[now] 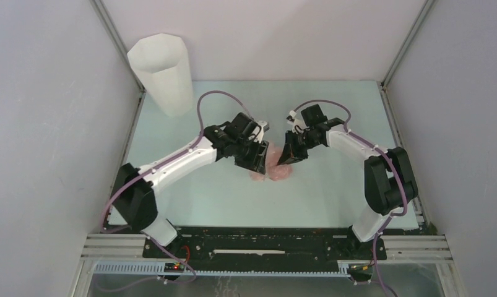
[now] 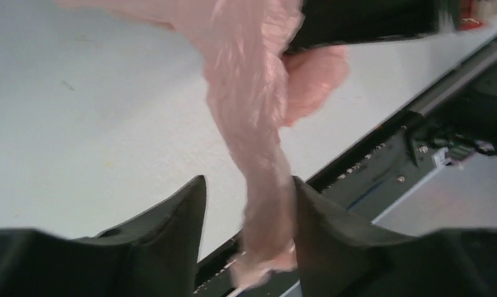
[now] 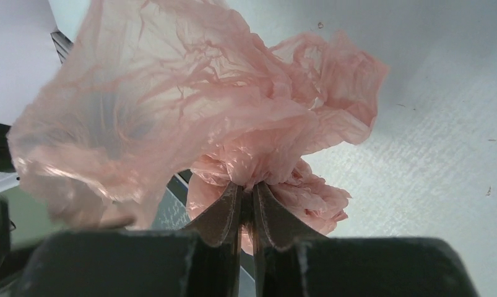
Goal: Put the trash bags into the trash bin
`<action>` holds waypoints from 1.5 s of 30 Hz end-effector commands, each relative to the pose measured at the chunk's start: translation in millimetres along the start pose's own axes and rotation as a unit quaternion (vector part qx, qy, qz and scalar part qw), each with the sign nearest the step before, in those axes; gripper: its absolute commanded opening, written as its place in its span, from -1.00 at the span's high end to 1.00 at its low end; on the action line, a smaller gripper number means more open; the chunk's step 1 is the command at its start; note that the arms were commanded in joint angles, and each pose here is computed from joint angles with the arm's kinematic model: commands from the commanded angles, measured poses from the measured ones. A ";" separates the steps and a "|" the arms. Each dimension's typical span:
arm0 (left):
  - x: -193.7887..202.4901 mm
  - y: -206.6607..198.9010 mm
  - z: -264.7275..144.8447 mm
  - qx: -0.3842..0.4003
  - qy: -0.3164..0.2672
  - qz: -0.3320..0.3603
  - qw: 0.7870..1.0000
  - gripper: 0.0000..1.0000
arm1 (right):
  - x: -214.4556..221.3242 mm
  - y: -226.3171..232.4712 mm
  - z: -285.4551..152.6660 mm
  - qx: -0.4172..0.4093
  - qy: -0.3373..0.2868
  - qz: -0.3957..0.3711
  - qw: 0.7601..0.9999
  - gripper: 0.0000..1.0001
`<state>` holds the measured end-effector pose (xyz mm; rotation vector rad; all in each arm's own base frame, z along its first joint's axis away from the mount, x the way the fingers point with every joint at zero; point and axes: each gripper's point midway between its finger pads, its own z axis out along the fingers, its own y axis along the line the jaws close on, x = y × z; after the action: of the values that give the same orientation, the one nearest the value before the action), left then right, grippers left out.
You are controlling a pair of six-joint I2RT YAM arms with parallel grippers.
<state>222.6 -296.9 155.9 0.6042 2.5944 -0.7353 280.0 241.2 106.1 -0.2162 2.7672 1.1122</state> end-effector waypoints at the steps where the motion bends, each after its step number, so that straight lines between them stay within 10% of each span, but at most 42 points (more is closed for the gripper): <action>1: -14.0 18.8 -5.2 -0.064 0.013 0.018 0.998 0.08 | -8.8 5.4 -15.6 -0.002 -0.029 -0.004 1.000 0.71; 9: -52.5 17.6 -14.1 -0.023 -0.015 -0.006 1.000 0.87 | -24.7 -11.3 -20.1 0.061 -0.045 -0.028 0.997 0.30; 20: -95.1 -19.9 -19.7 0.156 -0.056 -0.198 0.966 0.97 | -22.4 19.5 -72.8 0.139 -0.109 -0.145 0.974 -0.53; 32: -91.1 -54.6 -22.4 0.236 -0.067 -0.354 0.903 0.78 | 21.5 121.0 -72.0 0.030 -0.193 -0.302 0.933 -0.60; 45: -91.2 -74.5 -17.7 0.260 -0.046 -0.344 0.901 0.77 | -7.8 72.4 -83.9 0.240 -0.263 -0.300 0.885 -0.44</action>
<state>263.9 -368.2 222.6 -0.3088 2.5294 -1.5756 244.9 258.2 209.1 -0.6464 2.2010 0.4393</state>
